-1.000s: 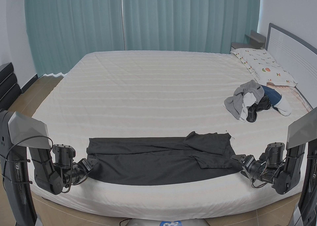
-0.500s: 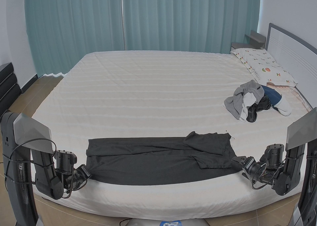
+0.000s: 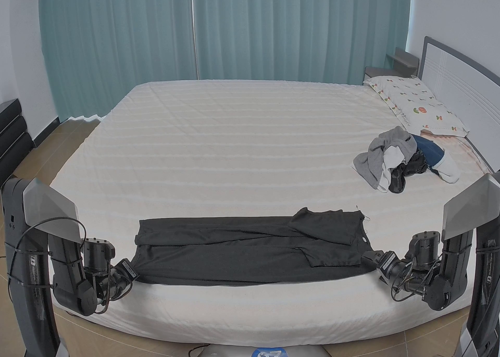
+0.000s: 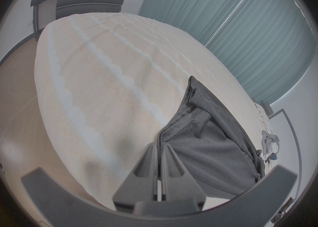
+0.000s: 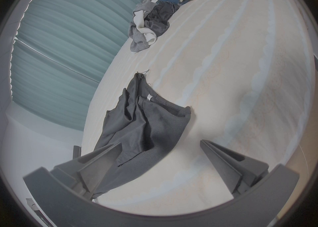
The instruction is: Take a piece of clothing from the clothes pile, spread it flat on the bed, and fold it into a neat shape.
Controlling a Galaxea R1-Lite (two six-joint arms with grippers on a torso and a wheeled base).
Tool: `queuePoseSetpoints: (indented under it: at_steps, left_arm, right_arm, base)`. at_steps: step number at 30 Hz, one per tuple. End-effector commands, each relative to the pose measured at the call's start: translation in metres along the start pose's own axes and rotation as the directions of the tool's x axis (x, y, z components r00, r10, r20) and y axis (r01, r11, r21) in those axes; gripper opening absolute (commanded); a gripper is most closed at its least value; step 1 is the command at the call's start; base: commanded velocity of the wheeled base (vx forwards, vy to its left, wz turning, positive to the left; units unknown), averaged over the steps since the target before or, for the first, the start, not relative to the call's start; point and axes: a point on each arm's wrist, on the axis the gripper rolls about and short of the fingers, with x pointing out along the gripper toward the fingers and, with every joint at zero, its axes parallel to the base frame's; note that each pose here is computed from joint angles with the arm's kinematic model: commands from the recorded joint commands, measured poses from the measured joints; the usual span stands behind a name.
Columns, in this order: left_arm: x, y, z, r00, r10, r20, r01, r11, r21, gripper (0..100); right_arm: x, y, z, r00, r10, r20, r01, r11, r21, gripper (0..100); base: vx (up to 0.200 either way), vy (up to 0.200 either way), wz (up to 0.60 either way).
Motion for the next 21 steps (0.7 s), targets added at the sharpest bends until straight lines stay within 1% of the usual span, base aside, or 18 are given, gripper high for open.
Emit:
queuePoseSetpoints:
  at_steps: [1, 4, 5, 6, 7, 8, 12, 15, 17, 21]
  left_arm:
    - [0.001, 0.001, -0.001, 1.0, 0.007, -0.006, -0.007, 1.0, 0.0, 0]
    - [0.001, 0.001, -0.001, 1.0, 0.007, -0.006, -0.007, 1.0, 0.0, 0]
    - [0.001, 0.001, -0.001, 1.0, 0.006, -0.005, -0.006, 1.0, 0.0, 0]
    - [0.001, 0.001, -0.001, 1.0, 0.006, -0.005, -0.006, 1.0, 0.0, 0]
    - [0.001, 0.001, -0.001, 1.0, 0.006, -0.005, -0.006, 1.0, 0.0, 0]
    - [0.001, 0.001, -0.001, 1.0, 0.006, -0.005, -0.006, 1.0, -0.001, 0]
    - [0.001, 0.001, 0.0, 1.0, 0.002, -0.006, -0.002, 1.0, -0.004, 0]
    - [0.001, 0.002, 0.001, 1.0, -0.002, -0.004, 0.002, 1.0, -0.007, 0]
    - [0.002, 0.003, 0.005, 1.0, 0.0, 0.008, 0.0, 1.0, -0.014, 0]
    - [0.001, 0.007, 0.01, 1.0, 0.009, 0.025, -0.008, 1.0, -0.022, 0]
  right_arm:
    - [0.005, -0.001, -0.006, 1.0, -0.007, -0.021, 0.007, 1.0, -0.008, 100]
    - [0.014, 0.001, -0.005, 1.0, 0.004, -0.005, -0.004, 1.0, -0.012, 100]
    - [0.016, 0.002, -0.005, 1.0, 0.005, 0.001, -0.005, 1.0, -0.013, 0]
    - [0.021, 0.001, -0.004, 1.0, -0.001, 0.022, 0.002, 1.0, -0.014, 0]
    - [0.021, 0.001, -0.004, 1.0, -0.001, 0.022, 0.002, 1.0, -0.014, 0]
    - [0.023, 0.0, -0.004, 0.999, -0.02, 0.041, 0.021, 1.0, -0.017, 0]
    - [0.012, -0.002, -0.011, 0.998, -0.054, 0.032, 0.055, 0.998, -0.042, 0]
    - [0.002, 0.001, -0.011, 0.998, -0.049, 0.031, 0.051, 0.998, -0.048, 0]
    - [-0.013, 0.005, -0.011, 0.999, -0.037, 0.026, 0.039, 0.998, -0.059, 0]
    - [-0.022, 0.006, -0.014, 0.999, -0.039, 0.013, 0.04, 0.996, -0.084, 0]
  base:
    - [0.0, 0.0, 0.0]
    - [0.0, 0.0, 0.0]
    - [0.0, 0.0, 0.0]
    - [0.0, 0.0, 0.0]
    - [0.0, 0.0, 0.0]
    - [0.0, 0.0, 0.0]
    - [0.0, 0.0, 0.0]
    - [0.0, 0.0, 0.0]
    - [0.0, 0.0, 0.0]
    - [0.0, 0.0, 0.0]
